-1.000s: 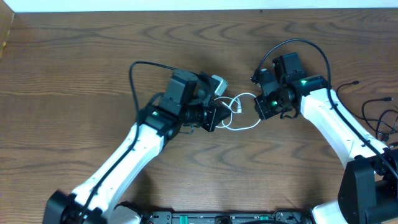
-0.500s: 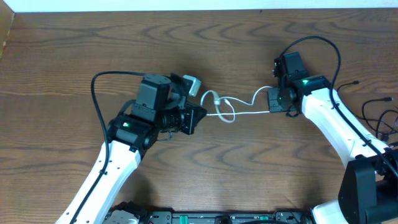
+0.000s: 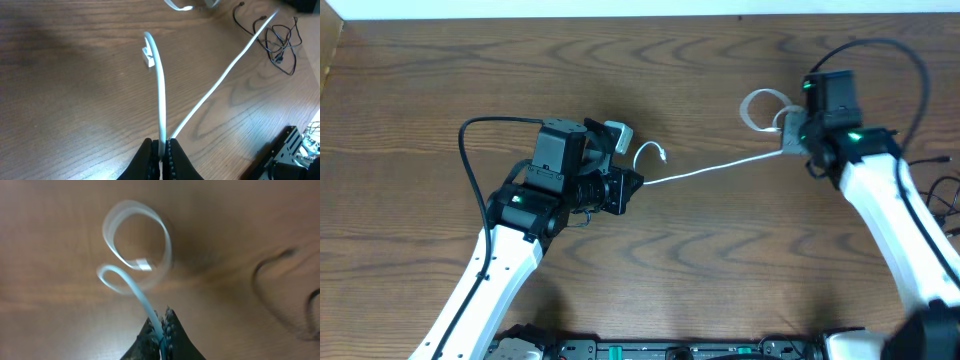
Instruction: Untangle cables
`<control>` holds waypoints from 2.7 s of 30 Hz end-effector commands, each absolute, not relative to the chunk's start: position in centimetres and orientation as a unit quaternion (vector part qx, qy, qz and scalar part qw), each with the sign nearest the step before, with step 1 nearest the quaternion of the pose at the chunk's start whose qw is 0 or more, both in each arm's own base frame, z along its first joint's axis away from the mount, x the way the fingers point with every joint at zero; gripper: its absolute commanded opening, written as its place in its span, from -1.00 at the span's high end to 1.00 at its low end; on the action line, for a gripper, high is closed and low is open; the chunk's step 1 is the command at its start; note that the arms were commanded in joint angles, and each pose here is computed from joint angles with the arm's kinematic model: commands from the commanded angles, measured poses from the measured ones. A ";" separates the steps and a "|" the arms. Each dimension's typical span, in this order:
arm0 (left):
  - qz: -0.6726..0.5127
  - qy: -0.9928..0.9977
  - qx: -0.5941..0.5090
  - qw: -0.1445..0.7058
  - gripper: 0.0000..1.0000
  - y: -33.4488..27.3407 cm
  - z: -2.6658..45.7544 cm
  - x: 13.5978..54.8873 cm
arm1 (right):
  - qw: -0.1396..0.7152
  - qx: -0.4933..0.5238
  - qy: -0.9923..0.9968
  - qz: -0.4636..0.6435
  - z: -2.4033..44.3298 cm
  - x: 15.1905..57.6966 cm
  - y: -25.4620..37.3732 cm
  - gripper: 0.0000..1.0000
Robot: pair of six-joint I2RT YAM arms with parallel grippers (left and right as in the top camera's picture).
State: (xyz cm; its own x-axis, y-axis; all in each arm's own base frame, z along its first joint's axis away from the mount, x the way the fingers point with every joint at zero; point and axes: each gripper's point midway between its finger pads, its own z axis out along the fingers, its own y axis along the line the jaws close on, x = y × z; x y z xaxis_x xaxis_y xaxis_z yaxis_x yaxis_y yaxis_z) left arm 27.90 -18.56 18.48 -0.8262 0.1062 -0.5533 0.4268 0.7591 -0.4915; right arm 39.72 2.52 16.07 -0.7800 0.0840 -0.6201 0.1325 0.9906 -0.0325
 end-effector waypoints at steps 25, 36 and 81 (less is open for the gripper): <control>-0.282 0.916 0.132 0.251 -0.03 -17.1 18.0 27.7 | 0.488 0.303 0.787 -0.225 28.9 35.6 -21.9 0.98; -0.279 0.920 0.129 0.242 -0.03 -17.0 17.6 27.4 | 0.441 0.344 0.803 -0.206 23.9 35.8 -25.8 0.98; -0.028 0.972 -0.022 0.234 -0.15 -8.0 11.8 31.0 | 0.311 -0.036 0.948 0.050 13.3 42.1 3.4 -0.30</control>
